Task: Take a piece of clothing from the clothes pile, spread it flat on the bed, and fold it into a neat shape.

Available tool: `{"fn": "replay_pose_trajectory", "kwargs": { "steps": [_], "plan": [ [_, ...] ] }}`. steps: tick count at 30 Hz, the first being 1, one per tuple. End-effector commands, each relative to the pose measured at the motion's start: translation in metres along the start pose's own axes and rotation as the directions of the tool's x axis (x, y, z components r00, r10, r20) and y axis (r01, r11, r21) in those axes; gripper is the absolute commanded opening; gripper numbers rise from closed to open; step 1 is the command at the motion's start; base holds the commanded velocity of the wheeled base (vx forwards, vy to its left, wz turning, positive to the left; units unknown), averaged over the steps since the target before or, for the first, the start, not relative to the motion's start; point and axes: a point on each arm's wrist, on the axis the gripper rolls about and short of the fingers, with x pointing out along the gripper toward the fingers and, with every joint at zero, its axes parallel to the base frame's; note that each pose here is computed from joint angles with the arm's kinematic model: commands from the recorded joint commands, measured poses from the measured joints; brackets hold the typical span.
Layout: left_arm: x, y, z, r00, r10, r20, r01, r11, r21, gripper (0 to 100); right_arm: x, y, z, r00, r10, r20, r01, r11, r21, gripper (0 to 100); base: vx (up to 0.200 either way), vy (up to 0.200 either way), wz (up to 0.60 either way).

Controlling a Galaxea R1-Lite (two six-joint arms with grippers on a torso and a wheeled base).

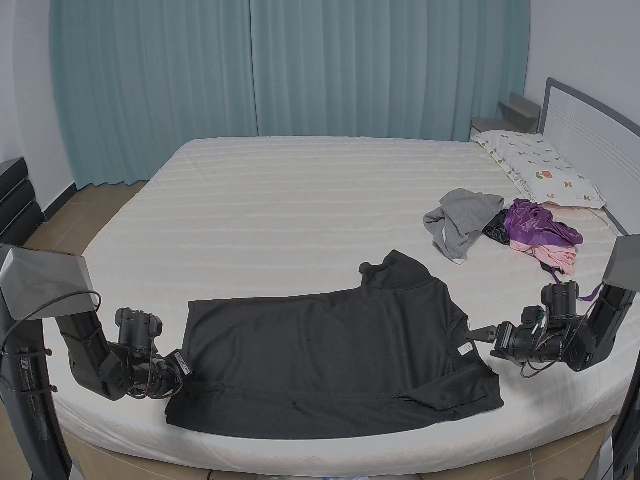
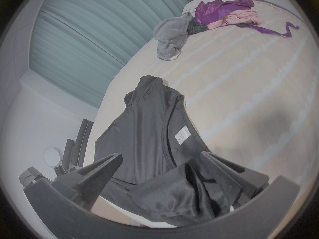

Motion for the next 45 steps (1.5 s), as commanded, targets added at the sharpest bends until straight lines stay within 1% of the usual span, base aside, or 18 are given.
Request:
{"fn": "replay_pose_trajectory", "kwargs": {
  "steps": [1, 6, 9, 18, 20, 21, 31, 35, 37, 41, 45],
  "plan": [
    [-0.001, 0.002, 0.001, 1.000, 0.006, 0.000, -0.006, 1.000, -0.007, 0, 0.020, -0.006, -0.002, 1.000, -0.007, -0.028, 0.006, 0.999, -0.039, 100, 0.000, 0.000, 0.00],
    [-0.001, 0.006, -0.001, 1.000, 0.017, -0.007, -0.017, 1.000, -0.013, 0, 0.033, -0.012, -0.006, 0.998, -0.012, -0.056, 0.007, 0.996, -0.085, 100, 0.000, 0.000, 0.00],
    [0.000, 0.006, 0.000, 1.000, 0.018, -0.003, -0.018, 1.000, -0.013, 0, 0.038, -0.015, -0.004, 0.998, -0.012, -0.057, 0.005, 0.993, -0.116, 100, 0.000, 0.000, 0.00],
    [0.000, 0.005, 0.000, 1.000, 0.017, -0.002, -0.017, 1.000, -0.013, 0, 0.040, -0.017, -0.008, 0.997, -0.021, -0.075, 0.007, 0.984, -0.176, 100, 0.000, 0.000, 0.00],
    [0.000, 0.005, 0.000, 1.000, 0.017, -0.002, -0.017, 1.000, -0.013, 0, 0.039, -0.018, -0.008, 0.997, -0.023, -0.078, 0.009, 0.984, -0.178, 100, 0.000, 0.000, 0.00],
    [0.000, 0.005, 0.000, 1.000, 0.017, -0.002, -0.017, 1.000, -0.013, 0, 0.038, -0.017, -0.009, 0.997, -0.025, -0.077, 0.010, 0.984, -0.180, 0, 0.000, 0.000, 0.00],
    [0.001, 0.005, 0.000, 1.000, 0.017, 0.000, -0.017, 1.000, -0.011, 0, 0.033, -0.017, -0.011, 0.995, -0.036, -0.095, 0.017, 0.980, -0.197, 0, 0.000, 0.000, 0.00],
    [0.001, 0.005, 0.000, 1.000, 0.018, 0.001, -0.018, 1.000, -0.011, 0, 0.028, -0.017, -0.006, 0.997, -0.033, -0.073, 0.018, 0.981, -0.191, 0, 0.000, 0.000, 0.00],
    [0.001, 0.005, 0.001, 1.000, 0.021, 0.003, -0.021, 1.000, -0.011, 0, 0.021, -0.017, 0.000, 0.998, -0.030, -0.046, 0.021, 0.982, -0.186, 0, 0.000, 0.000, 0.00],
    [0.002, 0.005, 0.000, 0.999, 0.045, 0.023, -0.045, 0.999, -0.008, 0, 0.009, -0.015, 0.006, 1.000, -0.024, -0.013, 0.022, 0.983, -0.180, 0, 0.000, 0.000, 0.00],
    [0.002, 0.005, 0.001, 0.999, 0.047, 0.027, -0.047, 0.999, -0.008, 0, 0.004, -0.013, 0.007, 1.000, -0.021, -0.003, 0.020, 0.983, -0.181, 0, 0.000, 0.000, 0.00]
  ]
}}
